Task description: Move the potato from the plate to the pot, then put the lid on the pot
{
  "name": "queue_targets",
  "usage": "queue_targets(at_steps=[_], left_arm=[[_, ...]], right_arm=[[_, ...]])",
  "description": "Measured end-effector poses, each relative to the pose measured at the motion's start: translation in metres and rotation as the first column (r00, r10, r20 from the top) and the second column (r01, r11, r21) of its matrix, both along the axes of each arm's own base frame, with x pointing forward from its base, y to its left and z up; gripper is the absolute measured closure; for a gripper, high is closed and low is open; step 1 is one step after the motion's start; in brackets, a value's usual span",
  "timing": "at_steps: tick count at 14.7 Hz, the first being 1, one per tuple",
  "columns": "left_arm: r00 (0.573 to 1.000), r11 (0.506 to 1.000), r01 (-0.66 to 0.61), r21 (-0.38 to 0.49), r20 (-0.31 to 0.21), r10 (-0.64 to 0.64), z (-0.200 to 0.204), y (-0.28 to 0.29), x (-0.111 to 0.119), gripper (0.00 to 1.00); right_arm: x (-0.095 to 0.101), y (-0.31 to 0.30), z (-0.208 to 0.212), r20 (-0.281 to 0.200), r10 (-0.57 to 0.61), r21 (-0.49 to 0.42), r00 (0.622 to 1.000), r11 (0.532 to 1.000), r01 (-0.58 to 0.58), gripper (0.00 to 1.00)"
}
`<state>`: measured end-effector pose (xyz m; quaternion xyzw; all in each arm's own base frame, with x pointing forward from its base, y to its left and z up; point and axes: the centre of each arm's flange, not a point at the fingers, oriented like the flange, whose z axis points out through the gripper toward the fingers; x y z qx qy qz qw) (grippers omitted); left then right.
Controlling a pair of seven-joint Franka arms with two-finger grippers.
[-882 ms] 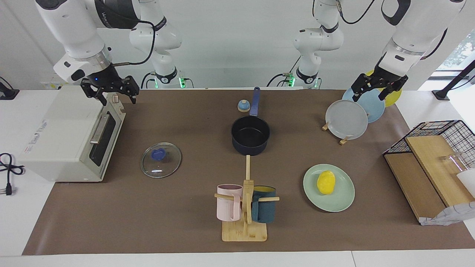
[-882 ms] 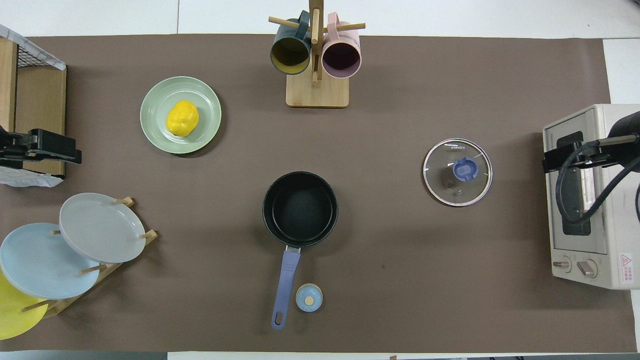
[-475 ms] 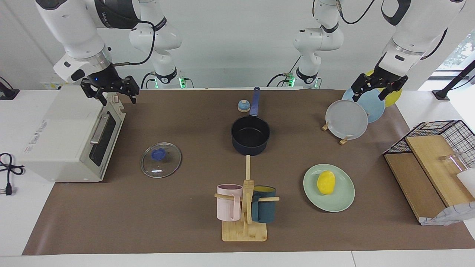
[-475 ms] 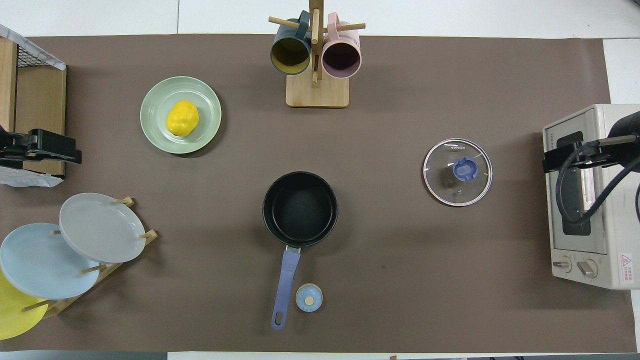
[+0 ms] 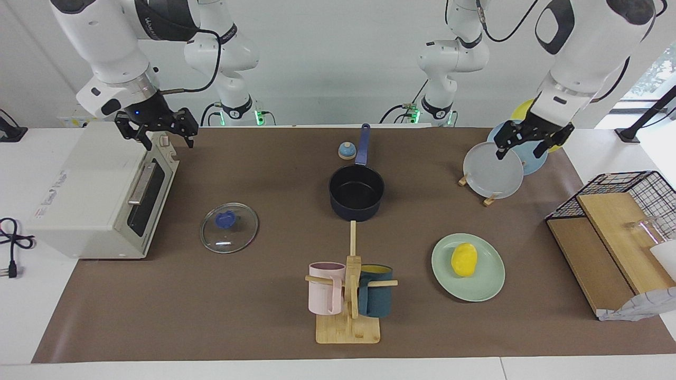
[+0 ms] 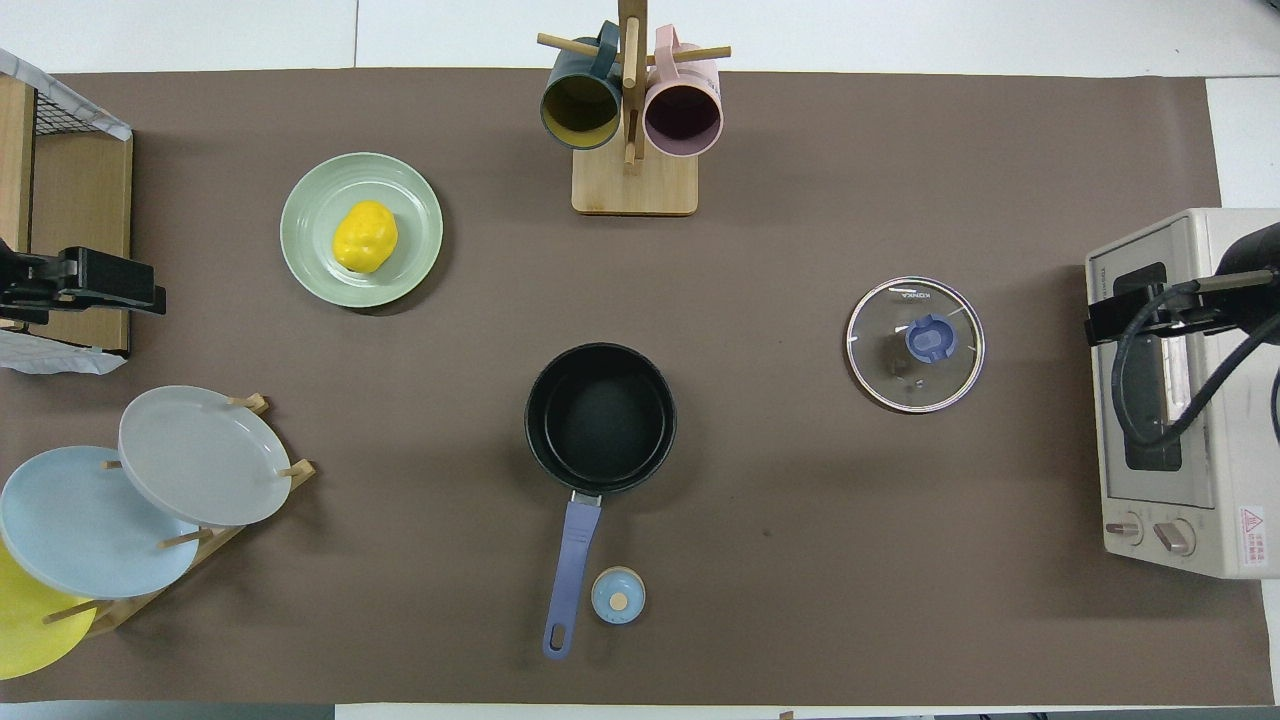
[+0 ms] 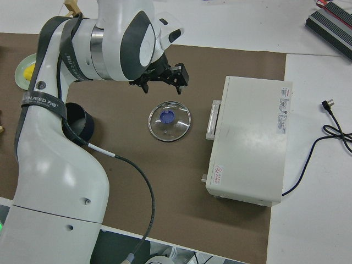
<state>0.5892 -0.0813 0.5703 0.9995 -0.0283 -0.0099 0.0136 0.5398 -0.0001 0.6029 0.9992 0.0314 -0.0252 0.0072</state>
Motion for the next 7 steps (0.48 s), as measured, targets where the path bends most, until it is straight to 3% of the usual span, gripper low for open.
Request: queue_targets(at_steps=[3,5,7], left_arm=[[0.999,0.999,0.037,-0.007,-0.015,-0.037,-0.104,-0.038,0.074,0.00],[0.999,0.999,0.034,-0.009,-0.021,-0.034,-0.164,-0.042,0.100,0.00],[0.999,0.999,0.033,-0.013,0.000,-0.033,-0.200,-0.046,0.114,0.00]], right_arm=[[0.000,0.000,0.000,0.000,0.000,0.000,1.000,1.000,0.000,0.00],[0.001,0.000,0.001,0.012,0.000,0.002,1.000,1.000,0.000,0.00],[0.008,0.001,0.002,0.073,0.000,0.009,0.997,1.000,-0.001,0.00]])
